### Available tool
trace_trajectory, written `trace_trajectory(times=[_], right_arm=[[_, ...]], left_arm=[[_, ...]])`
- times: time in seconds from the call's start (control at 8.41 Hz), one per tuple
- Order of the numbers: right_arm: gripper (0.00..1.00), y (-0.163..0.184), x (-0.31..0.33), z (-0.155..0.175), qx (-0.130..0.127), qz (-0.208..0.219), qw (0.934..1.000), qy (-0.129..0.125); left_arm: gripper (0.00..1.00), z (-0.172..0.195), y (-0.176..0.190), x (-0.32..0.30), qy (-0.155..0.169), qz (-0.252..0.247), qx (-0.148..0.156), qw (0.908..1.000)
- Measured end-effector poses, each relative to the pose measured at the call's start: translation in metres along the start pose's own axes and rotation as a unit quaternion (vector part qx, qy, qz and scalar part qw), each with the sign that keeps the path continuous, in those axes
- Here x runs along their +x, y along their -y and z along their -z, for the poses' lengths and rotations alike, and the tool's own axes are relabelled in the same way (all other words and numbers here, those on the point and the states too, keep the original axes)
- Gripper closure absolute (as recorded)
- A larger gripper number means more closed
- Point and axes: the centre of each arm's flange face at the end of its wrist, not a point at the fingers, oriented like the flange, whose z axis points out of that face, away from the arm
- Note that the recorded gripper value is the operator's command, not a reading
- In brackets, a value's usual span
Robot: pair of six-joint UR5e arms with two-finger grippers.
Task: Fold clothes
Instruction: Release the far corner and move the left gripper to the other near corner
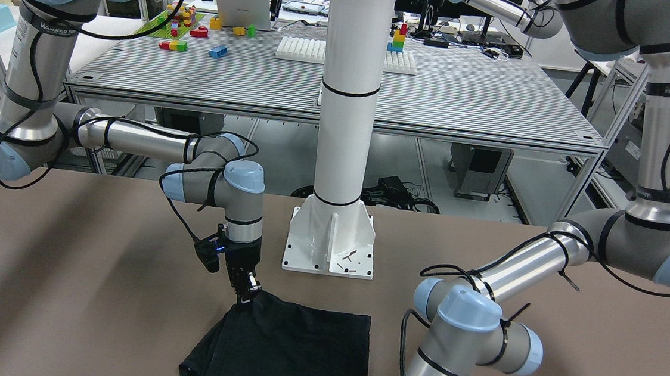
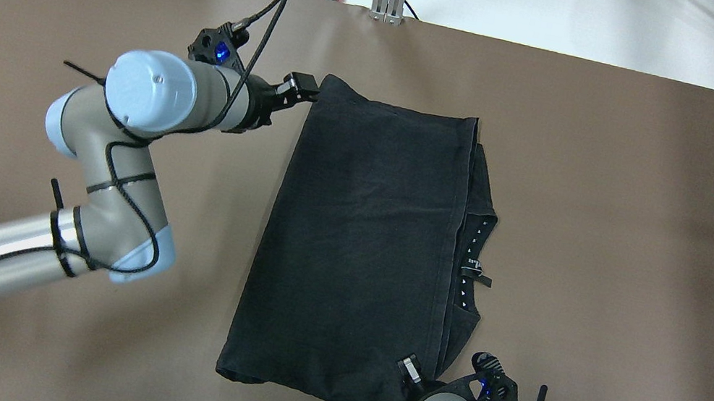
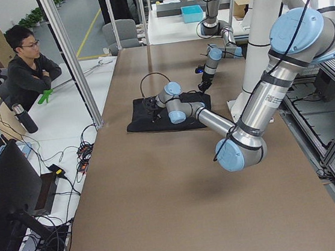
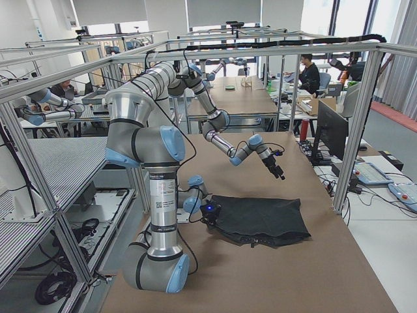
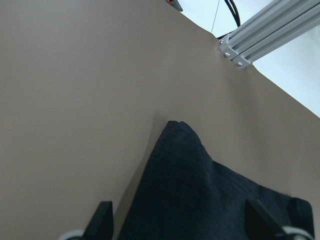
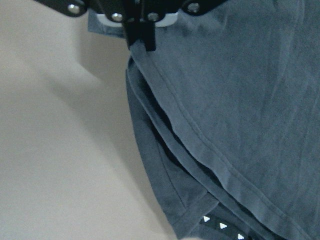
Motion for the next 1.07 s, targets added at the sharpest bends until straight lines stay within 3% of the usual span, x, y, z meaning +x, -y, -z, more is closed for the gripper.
trace_trajectory(times=[0.24, 0.59, 0.83, 0.95, 1.07], right_arm=[[1.0, 0.001, 0.002, -0.001, -0.001, 0.001, 1.0, -0.003], [1.0, 0.002, 0.004, -0.001, -0.004, 0.001, 1.0, -0.007], [1.0, 0.002, 0.005, -0.002, -0.003, 0.002, 1.0, -0.007], [1.0, 0.002, 0.005, -0.002, -0.003, 0.002, 1.0, -0.007], [1.0, 0.002, 0.005, -0.002, -0.003, 0.002, 1.0, -0.007]], left_arm=[[0.07, 0.045, -0.099, -0.056, -0.016, 0.029, -0.013, 0.9994], [0.26, 0.101, -0.208, -0.136, -0.004, 0.06, -0.032, 0.9977], [0.37, 0.11, -0.254, -0.176, 0.017, 0.059, -0.04, 0.9973], [0.47, 0.11, -0.271, -0.189, 0.024, 0.058, -0.041, 0.9972], [0.49, 0.11, -0.281, -0.195, 0.027, 0.059, -0.041, 0.997]])
